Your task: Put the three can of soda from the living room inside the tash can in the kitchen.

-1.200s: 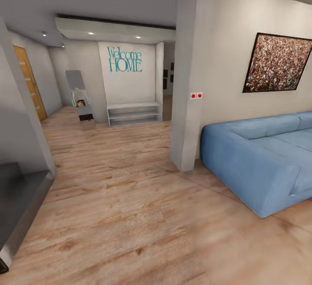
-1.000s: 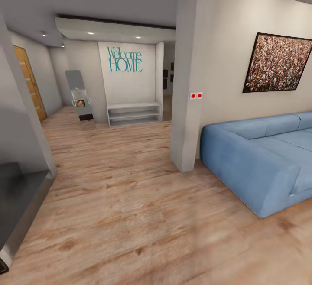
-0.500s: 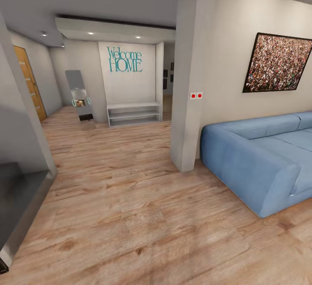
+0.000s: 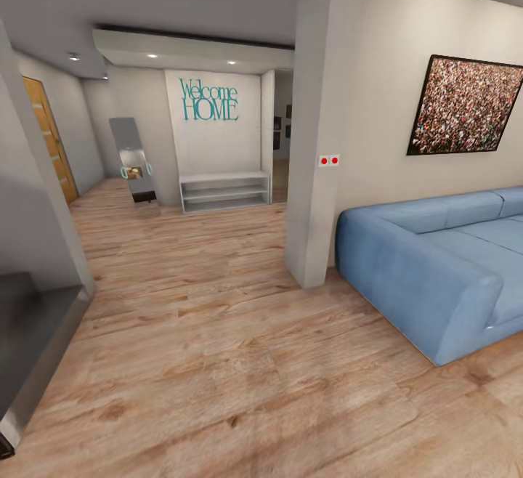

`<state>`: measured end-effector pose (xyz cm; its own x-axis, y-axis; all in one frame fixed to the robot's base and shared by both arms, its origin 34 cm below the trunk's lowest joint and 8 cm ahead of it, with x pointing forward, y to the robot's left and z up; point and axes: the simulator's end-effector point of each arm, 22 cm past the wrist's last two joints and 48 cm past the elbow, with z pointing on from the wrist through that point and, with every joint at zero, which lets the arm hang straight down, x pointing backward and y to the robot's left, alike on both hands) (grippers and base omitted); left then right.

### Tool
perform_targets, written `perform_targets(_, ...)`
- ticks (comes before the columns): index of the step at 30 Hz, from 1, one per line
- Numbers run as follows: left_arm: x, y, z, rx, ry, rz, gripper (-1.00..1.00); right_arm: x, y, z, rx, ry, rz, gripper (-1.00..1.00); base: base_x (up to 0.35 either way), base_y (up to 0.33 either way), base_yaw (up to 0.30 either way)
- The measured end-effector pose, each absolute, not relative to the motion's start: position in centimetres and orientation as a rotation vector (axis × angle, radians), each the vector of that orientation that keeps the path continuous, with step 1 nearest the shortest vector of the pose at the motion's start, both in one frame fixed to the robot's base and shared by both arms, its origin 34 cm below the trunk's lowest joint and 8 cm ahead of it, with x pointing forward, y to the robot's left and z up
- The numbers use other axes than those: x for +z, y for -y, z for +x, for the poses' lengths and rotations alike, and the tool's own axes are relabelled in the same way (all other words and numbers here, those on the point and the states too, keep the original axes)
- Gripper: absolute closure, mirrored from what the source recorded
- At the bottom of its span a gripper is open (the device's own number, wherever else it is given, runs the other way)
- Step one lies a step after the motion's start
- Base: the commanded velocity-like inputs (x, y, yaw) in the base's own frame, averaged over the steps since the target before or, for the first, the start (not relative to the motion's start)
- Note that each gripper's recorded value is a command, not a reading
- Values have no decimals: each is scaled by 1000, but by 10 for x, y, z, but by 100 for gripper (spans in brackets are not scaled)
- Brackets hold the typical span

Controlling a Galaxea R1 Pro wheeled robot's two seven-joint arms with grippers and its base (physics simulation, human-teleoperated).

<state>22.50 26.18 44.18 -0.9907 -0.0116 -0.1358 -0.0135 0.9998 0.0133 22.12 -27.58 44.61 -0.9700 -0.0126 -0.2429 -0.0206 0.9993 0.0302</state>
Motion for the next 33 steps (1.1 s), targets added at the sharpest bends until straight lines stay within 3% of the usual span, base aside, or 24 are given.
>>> perform_targets(3,549,-261,467,12,-2444,-10,-100,556,274,454,55,-2326,-95,-100,0,0,0)
perform_targets(4,569,-261,489,10,-2381,-7,-100,568,274,467,54,-2284,-100,-100,0,0,0)
perform_targets(19,730,-255,601,2,-1963,8,-100,756,263,588,41,-1804,-144,-100,0,0,0)
perform_targets(33,722,-256,595,3,-1884,10,-100,794,297,572,-25,-1649,-106,-100,0,0,0)
